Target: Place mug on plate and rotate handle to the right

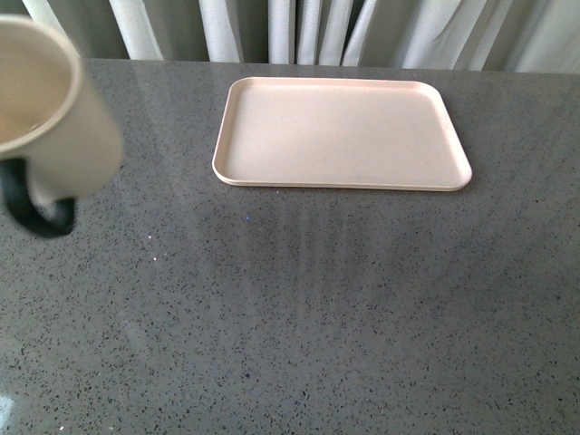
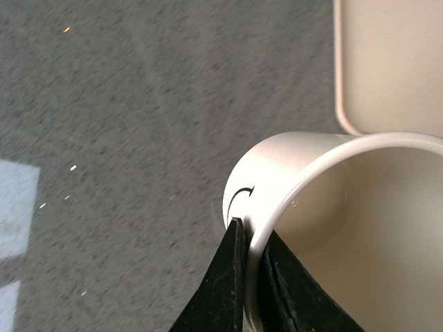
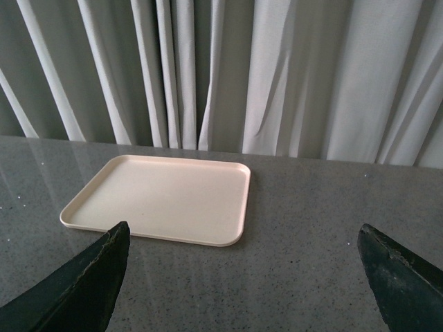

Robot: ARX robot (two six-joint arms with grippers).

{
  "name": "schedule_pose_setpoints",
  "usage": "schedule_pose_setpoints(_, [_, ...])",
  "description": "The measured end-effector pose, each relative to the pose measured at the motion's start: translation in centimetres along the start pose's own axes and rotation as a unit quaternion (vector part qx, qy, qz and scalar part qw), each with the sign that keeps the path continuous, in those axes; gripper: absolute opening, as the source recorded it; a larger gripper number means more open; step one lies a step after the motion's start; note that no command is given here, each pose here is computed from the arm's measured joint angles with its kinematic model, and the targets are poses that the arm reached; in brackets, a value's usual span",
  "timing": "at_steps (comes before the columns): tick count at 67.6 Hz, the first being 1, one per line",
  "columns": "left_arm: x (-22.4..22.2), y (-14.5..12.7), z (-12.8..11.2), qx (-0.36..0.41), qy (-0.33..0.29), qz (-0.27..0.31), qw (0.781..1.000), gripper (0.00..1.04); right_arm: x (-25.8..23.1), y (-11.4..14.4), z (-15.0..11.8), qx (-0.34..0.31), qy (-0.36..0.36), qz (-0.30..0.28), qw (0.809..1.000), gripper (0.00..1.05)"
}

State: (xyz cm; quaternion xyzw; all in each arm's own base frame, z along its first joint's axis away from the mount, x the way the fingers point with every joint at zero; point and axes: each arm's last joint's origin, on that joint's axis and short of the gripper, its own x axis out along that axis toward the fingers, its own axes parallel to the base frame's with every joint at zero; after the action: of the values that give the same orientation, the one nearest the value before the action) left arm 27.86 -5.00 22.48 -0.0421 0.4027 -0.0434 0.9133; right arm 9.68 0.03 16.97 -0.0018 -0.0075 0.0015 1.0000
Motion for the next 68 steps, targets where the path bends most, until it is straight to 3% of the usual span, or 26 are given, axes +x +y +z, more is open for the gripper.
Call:
schedule_pose_setpoints(12, [1.7, -5.7, 2.3, 0.013, -0.001, -0.042, 0.999, 0.02, 0.0, 0.0, 0.0, 0.0, 0.0, 0.0, 1.0, 0.96])
schedule_pose_setpoints(20, [3.4, -7.8, 2.6, 0.009, 0.005, -0.05, 0.999, 0.02, 0.0, 0.0, 0.0, 0.0, 0.0, 0.0, 1.0, 0.96])
schedule_pose_setpoints(61, [4.4, -7.9, 2.4, -0.006, 0.012, -0.025, 1.0, 0.02, 0.0, 0.0, 0.0, 0.0, 0.0, 0.0, 1.0, 0.96])
schedule_pose_setpoints(64, [4.8, -8.2, 2.9, -0.003, 0.001, 0.012, 1.0, 0.02, 0.0, 0.0, 0.0, 0.0, 0.0, 0.0, 1.0, 0.96])
schedule_pose_setpoints(68, [6.0, -9.2, 4.4, -0.008, -0.007, 0.007, 1.0, 0.02, 0.0, 0.0, 0.0, 0.0, 0.0, 0.0, 1.0, 0.96])
